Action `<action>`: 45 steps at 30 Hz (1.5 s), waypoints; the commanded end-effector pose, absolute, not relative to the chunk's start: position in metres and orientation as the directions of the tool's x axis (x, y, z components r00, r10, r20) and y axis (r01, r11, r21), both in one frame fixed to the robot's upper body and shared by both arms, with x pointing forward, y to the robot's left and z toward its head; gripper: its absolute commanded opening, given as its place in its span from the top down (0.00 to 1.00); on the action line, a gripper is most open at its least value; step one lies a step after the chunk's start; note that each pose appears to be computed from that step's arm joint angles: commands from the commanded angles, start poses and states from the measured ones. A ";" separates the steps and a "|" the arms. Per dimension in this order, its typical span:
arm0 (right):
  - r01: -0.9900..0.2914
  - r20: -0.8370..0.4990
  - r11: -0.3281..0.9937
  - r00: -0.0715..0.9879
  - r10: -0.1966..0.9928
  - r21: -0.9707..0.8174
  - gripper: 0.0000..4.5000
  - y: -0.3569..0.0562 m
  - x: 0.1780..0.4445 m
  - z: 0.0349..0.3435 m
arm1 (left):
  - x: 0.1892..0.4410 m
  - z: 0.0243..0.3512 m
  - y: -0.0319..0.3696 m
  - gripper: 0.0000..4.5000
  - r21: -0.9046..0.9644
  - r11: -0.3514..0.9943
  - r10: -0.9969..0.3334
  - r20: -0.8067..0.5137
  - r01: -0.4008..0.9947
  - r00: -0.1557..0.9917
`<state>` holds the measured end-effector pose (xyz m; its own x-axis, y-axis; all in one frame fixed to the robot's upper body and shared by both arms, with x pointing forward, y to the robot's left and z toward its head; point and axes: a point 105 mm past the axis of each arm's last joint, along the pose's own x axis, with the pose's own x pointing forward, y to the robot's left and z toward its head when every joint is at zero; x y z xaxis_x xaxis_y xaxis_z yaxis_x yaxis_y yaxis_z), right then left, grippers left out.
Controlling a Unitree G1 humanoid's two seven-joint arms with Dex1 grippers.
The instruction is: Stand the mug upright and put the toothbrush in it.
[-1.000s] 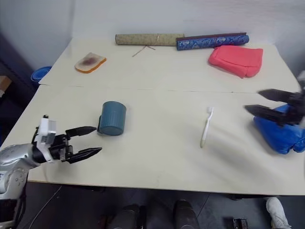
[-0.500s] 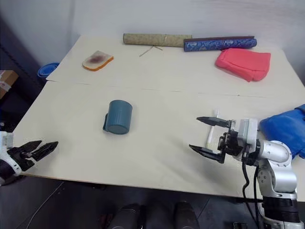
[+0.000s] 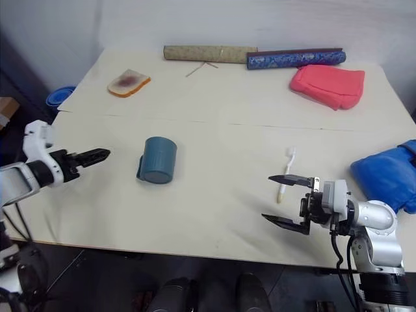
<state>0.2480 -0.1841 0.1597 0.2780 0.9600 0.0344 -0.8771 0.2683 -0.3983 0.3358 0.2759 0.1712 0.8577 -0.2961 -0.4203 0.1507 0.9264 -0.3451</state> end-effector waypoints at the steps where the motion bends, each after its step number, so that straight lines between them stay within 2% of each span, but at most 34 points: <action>1: -0.853 0.069 0.290 0.290 0.955 -0.433 0.01 -0.181 0.244 0.172 | 0.351 0.160 0.267 0.00 -0.299 0.941 -0.292 -0.484 0.158 0.825; 5: -0.847 0.085 0.308 0.302 0.950 -0.434 0.01 -0.177 0.240 0.174 | 0.361 0.148 0.251 0.00 -0.262 0.940 -0.331 -0.549 0.218 0.768; 12: -0.845 0.113 0.326 0.308 0.945 -0.423 0.01 -0.171 0.241 0.177 | 0.373 0.128 0.215 0.00 -0.316 0.896 -0.443 -0.622 0.311 0.645; 13: -0.846 0.119 0.327 0.306 0.945 -0.421 0.00 -0.169 0.242 0.178 | 0.374 0.123 0.210 0.08 -0.311 0.892 -0.451 -0.640 0.327 0.622; 17: -0.846 0.139 0.330 0.300 0.944 -0.418 0.00 -0.165 0.244 0.180 | 0.380 0.119 0.191 0.31 -0.361 0.868 -0.495 -0.671 0.340 0.551; 21: -0.844 0.161 0.344 0.304 0.939 -0.413 0.00 -0.162 0.247 0.184 | 0.377 0.110 0.184 0.59 -0.308 0.872 -0.470 -0.745 0.381 0.472; 27: -0.841 0.182 0.360 0.312 0.933 -0.404 0.00 -0.156 0.248 0.189 | 0.377 0.110 0.182 0.99 -0.303 0.863 -0.477 -0.751 0.404 0.456; 30: -0.841 0.181 0.367 0.321 0.930 -0.398 0.00 -0.155 0.248 0.189 | 0.386 0.122 0.180 0.99 -0.331 0.851 -0.512 -0.694 0.407 0.507; 33: -0.837 0.182 0.381 0.335 0.924 -0.393 0.00 -0.157 0.248 0.188 | 0.400 0.145 0.170 0.99 -0.351 0.808 -0.587 -0.545 0.472 0.599; 37: -0.834 0.179 0.391 0.348 0.920 -0.390 0.00 -0.161 0.247 0.186 | 0.405 0.183 0.135 0.99 -0.268 0.658 -0.753 -0.247 0.704 0.610; 40: -0.829 0.182 0.402 0.358 0.916 -0.389 0.00 -0.162 0.246 0.185 | 0.407 0.200 0.101 0.99 -0.084 0.587 -0.810 -0.074 0.805 0.582; 42: -0.820 0.186 0.416 0.372 0.909 -0.393 0.00 -0.164 0.246 0.186 | 0.408 0.207 0.077 0.99 0.093 0.560 -0.828 0.028 0.823 0.560; 44: -0.793 0.208 0.462 0.412 0.887 -0.398 0.00 -0.168 0.247 0.192 | 0.400 0.199 0.049 0.99 0.353 0.464 -0.875 0.037 0.813 0.483; 45: -0.778 0.216 0.484 0.433 0.875 -0.401 0.00 -0.170 0.247 0.196 | 0.400 0.193 0.038 0.99 0.404 0.445 -0.883 0.051 0.799 0.466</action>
<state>0.2509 -0.1653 0.1781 0.4124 0.8952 0.1693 -0.8224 0.4457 -0.3537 0.4058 0.0512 0.1923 0.5126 -0.8583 0.0248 0.8295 0.5025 0.2438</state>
